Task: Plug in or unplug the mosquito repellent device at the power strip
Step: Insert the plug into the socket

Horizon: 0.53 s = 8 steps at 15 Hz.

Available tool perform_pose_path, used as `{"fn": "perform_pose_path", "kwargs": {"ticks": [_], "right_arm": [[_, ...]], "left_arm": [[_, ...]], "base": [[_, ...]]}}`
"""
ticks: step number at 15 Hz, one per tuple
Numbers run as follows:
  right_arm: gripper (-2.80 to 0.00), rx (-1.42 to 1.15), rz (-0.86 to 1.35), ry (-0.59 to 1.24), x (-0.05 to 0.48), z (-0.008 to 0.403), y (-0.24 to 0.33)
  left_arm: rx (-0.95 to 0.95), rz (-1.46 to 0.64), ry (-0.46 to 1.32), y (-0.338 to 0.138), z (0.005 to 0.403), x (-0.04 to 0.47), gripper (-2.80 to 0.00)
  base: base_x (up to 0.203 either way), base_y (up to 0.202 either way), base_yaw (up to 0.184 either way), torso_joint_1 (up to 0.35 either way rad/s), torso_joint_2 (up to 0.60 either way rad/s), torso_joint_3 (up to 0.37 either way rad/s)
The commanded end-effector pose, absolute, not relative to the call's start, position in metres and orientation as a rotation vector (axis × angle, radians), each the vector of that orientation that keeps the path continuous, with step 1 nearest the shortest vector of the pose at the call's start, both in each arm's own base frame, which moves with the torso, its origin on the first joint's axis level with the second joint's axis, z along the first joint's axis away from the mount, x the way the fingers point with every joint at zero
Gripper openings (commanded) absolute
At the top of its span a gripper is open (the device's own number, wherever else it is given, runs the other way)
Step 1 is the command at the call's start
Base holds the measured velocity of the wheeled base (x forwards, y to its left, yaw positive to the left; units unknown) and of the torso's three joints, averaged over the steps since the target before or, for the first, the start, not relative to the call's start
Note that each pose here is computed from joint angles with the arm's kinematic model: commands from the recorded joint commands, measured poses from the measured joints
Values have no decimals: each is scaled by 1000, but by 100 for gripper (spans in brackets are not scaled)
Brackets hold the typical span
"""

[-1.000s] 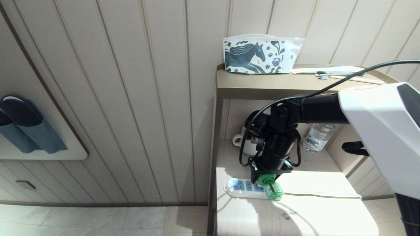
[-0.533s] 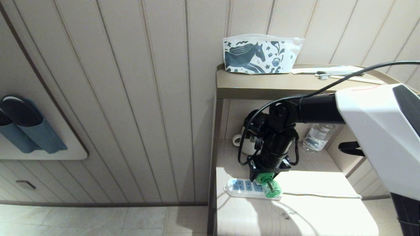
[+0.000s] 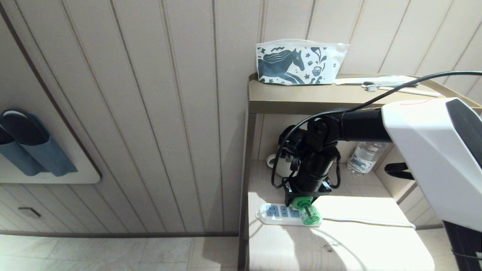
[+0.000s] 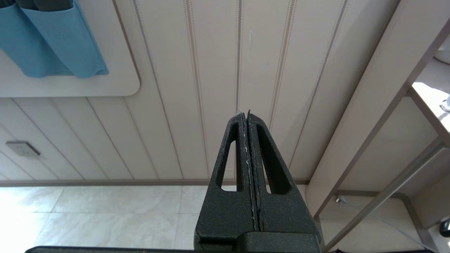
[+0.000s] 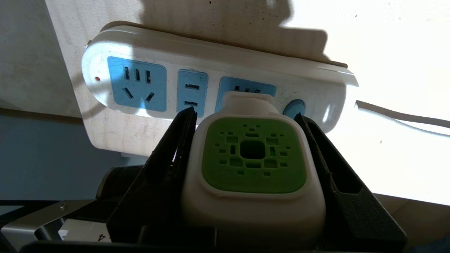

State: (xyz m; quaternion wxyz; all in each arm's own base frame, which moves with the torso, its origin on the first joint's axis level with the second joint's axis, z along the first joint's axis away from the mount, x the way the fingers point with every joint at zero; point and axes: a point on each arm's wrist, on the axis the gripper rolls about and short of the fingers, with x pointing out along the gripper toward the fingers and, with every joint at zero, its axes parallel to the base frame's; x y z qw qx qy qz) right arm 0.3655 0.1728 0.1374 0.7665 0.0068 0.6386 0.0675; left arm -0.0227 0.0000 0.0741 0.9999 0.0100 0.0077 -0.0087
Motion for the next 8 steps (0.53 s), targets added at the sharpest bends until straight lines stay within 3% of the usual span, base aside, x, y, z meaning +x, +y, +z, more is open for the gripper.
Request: {"fn": "perform_pose_path", "kwargs": {"ticks": [1,8], "right_arm": [[-280,10,141,1408,362,135,172],[-280,8,134,1429,362,126,171]], "left_arm": [[20,-16,17,0,74,-23,-280],[20,-17,17,0,74,-23,-280]], "base": [[0,0,0,0,0,0],[0,0,0,0,0,0]]}}
